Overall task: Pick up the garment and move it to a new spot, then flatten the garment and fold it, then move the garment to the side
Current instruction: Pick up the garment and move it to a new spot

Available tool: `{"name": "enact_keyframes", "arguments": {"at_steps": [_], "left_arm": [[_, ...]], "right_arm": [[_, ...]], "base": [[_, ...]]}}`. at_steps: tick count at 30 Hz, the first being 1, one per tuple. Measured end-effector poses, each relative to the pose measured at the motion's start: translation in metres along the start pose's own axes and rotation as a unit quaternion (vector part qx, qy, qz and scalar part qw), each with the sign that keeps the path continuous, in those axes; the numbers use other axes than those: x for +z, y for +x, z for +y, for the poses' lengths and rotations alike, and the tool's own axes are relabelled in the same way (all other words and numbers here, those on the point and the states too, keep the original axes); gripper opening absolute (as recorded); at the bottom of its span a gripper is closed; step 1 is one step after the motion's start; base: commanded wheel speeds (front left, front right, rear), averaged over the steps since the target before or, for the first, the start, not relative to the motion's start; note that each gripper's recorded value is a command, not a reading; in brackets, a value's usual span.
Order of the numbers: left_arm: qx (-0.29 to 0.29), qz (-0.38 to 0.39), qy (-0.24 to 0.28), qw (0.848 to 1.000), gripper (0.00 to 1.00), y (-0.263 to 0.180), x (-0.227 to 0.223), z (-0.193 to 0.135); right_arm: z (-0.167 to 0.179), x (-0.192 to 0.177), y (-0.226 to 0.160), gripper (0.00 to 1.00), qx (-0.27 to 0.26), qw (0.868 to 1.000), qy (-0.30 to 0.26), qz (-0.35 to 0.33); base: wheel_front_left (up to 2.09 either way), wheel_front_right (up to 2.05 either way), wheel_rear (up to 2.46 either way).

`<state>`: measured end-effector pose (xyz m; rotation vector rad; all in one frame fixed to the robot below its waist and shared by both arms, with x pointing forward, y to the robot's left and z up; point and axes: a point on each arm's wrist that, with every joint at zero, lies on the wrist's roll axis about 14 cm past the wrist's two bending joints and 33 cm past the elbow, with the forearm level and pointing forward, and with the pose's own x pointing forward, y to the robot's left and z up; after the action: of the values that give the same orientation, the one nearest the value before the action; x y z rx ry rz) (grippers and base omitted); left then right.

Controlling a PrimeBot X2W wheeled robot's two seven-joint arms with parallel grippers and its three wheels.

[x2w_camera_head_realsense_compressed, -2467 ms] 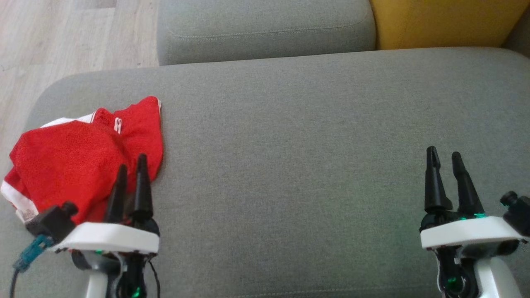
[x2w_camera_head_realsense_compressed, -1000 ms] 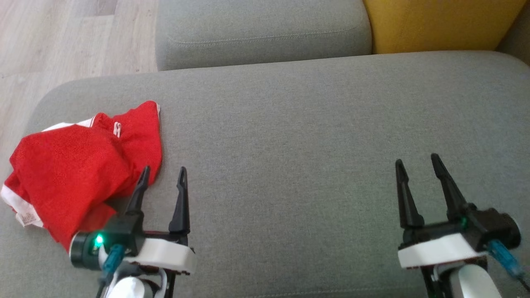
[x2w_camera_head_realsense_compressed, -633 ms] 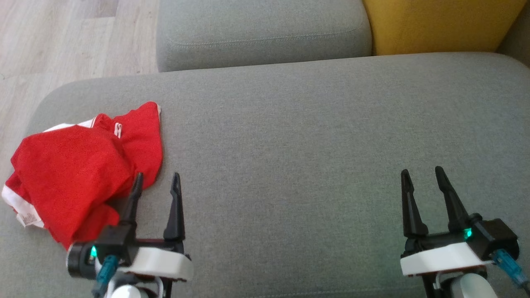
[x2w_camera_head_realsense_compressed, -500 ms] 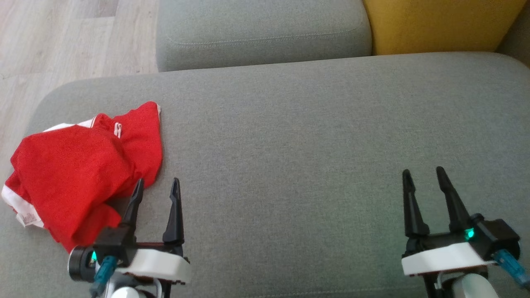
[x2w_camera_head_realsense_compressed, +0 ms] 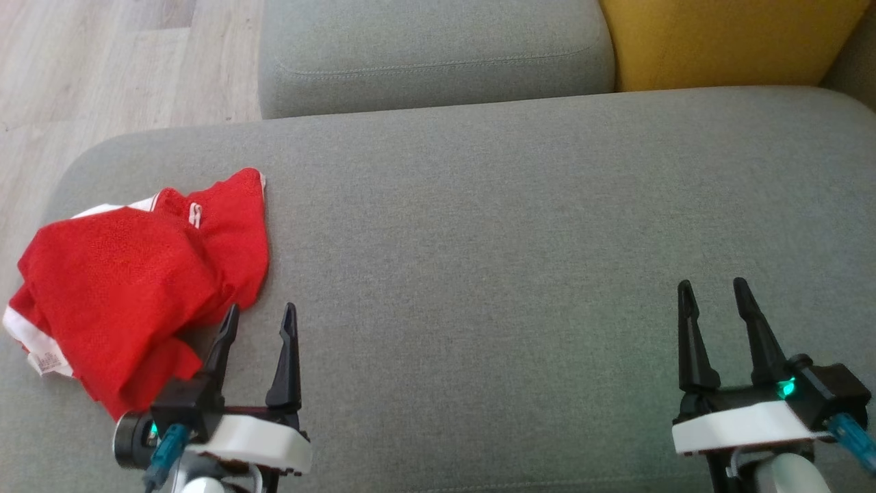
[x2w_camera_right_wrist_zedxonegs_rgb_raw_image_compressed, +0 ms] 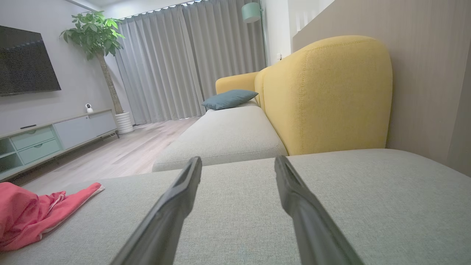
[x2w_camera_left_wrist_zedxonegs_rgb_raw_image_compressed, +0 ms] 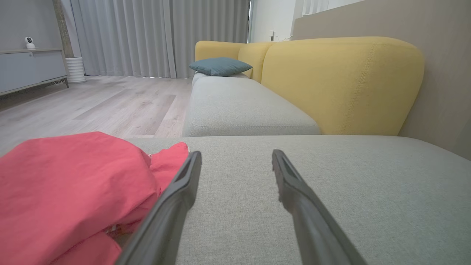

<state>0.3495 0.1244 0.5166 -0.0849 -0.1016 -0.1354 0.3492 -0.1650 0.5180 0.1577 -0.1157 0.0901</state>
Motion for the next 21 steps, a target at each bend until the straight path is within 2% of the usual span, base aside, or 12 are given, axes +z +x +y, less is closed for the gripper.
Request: {"name": "enact_keyframes", "arguments": {"at_steps": [12,21], "left_arm": [[0.009,0.003,-0.006,1.0,1.0,-0.002,-0.002,0.006],[0.056,-0.001,-0.002,0.998,1.0,-0.016,0.001,0.032]], "right_arm": [[0.002,-0.004,0.001,1.0,0.003,1.0,0.001,0.006],[0.038,-0.015,0.014,1.0,0.059,0.998,0.011,0.021]], "base": [[0.0,0.0,0.0],[0.0,0.0,0.0]]}}
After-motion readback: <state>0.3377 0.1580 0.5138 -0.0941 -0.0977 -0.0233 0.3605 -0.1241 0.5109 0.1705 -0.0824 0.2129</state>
